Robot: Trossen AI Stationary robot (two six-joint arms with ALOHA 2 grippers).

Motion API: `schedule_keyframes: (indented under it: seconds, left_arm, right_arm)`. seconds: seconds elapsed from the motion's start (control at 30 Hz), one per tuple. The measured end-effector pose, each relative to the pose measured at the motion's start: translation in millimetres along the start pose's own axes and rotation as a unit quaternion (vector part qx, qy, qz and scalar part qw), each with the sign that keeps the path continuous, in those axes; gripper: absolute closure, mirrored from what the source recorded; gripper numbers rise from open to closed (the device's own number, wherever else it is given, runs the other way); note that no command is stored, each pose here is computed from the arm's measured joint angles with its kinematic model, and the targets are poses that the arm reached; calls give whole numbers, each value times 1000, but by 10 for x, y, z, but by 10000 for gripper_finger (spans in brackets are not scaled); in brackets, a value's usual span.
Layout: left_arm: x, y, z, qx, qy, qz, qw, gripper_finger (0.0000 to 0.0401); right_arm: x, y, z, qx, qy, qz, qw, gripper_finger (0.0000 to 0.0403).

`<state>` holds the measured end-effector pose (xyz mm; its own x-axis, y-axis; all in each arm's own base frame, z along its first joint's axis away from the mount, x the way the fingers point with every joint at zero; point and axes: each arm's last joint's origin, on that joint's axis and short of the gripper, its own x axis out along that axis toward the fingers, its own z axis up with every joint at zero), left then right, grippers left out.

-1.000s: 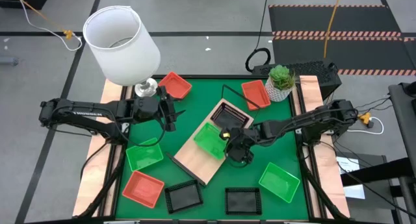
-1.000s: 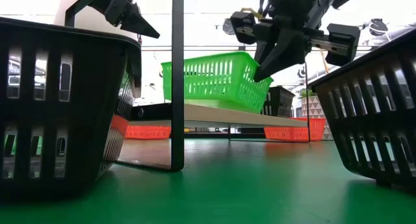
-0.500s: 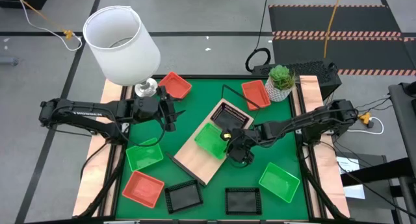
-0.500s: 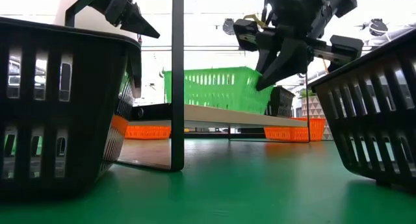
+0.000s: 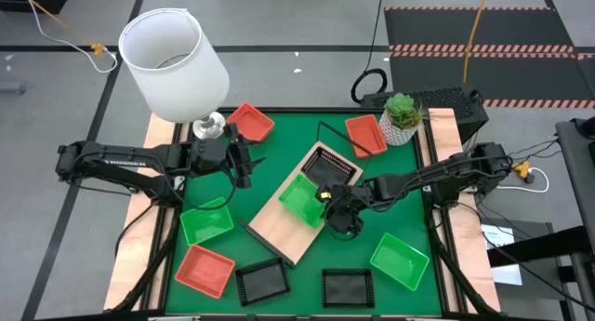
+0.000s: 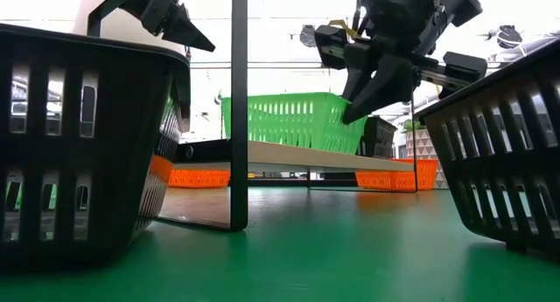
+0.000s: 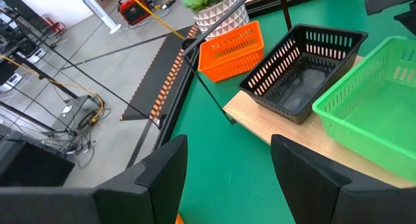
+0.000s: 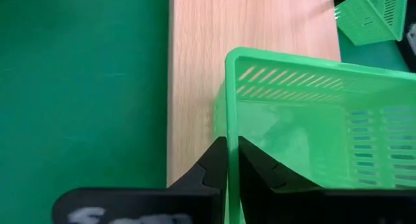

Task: Stack baskets on shelf by color
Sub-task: Put the top right green bin on the shelf, then put the bottom orange bin on the shelf

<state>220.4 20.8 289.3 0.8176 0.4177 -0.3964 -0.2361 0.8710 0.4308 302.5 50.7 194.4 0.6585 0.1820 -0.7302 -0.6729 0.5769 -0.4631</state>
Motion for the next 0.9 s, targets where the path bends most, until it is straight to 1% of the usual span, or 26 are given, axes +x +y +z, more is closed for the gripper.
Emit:
schedule_keyframes:
  seconds: [0.2,0.47,0.67,0.8,0.9]
  left_arm:
    - [0,0,0,0,0,0,1000,178]
    - [0,0,0,0,0,0,1000,178]
    - [0,0,0,0,0,0,1000,178]
    - [0,0,0,0,0,0,1000,178]
    - [0,0,-1,1,1,0,1000,178]
  right_arm:
    - [1,-3,7,-14,6,-11,1000,379]
    - [2,3,74,-19,-12,-22,1000,330]
    - [-11,4,119,-8,-25,-31,999,305]
    - [-17,19,137,20,-12,-45,999,303]
    - [-18,52,172,35,-15,-43,998,303]
